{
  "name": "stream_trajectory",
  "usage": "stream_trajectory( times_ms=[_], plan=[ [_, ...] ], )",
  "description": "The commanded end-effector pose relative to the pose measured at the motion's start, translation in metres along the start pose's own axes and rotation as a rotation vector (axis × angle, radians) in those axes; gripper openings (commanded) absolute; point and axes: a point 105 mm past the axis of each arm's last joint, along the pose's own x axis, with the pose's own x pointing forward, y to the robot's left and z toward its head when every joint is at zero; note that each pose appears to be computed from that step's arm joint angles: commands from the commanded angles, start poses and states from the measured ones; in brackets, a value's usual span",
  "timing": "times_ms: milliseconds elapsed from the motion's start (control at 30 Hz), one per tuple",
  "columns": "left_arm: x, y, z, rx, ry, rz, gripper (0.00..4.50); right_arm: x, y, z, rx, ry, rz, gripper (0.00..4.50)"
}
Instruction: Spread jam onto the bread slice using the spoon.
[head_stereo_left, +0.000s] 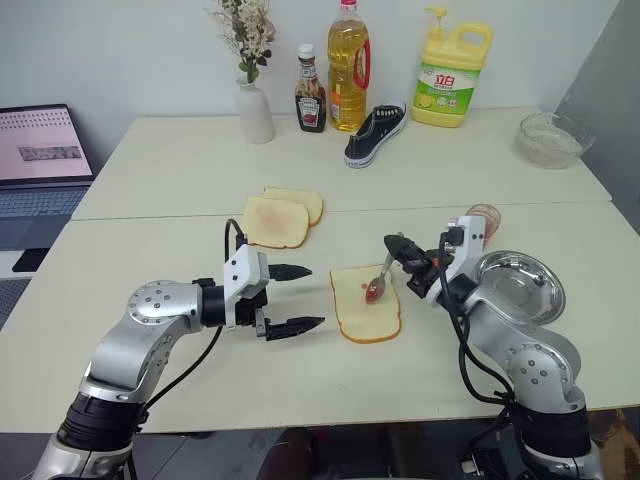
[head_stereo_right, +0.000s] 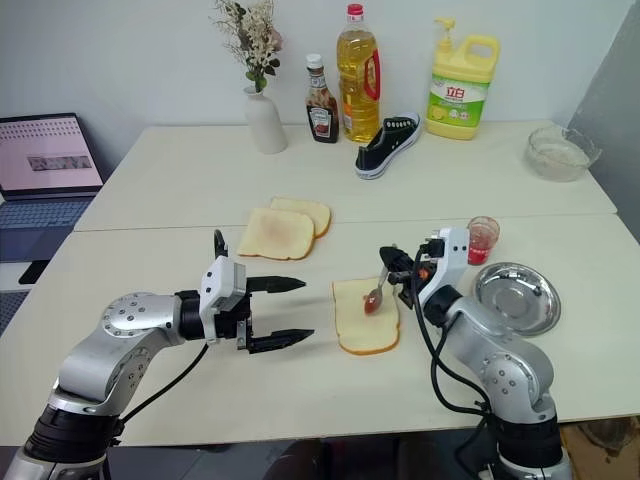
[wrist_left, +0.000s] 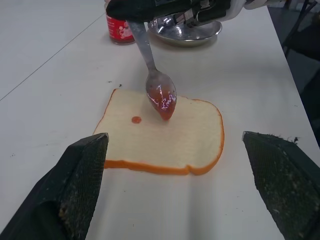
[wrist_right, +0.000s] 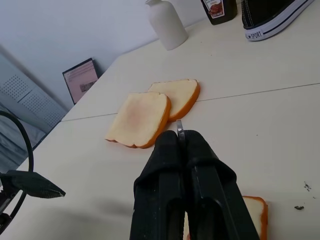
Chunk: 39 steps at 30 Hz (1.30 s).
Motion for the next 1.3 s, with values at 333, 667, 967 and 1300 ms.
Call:
stream_trajectory(
  times_ms=[333, 667, 967, 1300],
  plan=[
    [0.0, -0.001, 0.007, 0.037, -0.01, -0.011, 4.5, -0.009, -0.006, 0.015, 0.417, -0.097, 0.033, 0.03],
    [0.003, -0.003, 0.007, 0.035, -0.015, -0.009, 4.5, -0.004, -0.01, -0.001, 0.579, -0.081, 0.073, 0.03],
    [0.007, -0.005, 0.011, 0.031, -0.031, -0.001, 4.5, 0.008, -0.027, -0.021, 0.597, -0.083, 0.046, 0.03],
    [0.008, -0.006, 0.012, 0.03, -0.04, 0.007, 4.5, 0.007, -0.053, -0.034, 0.536, -0.077, -0.032, 0.03]
  ],
)
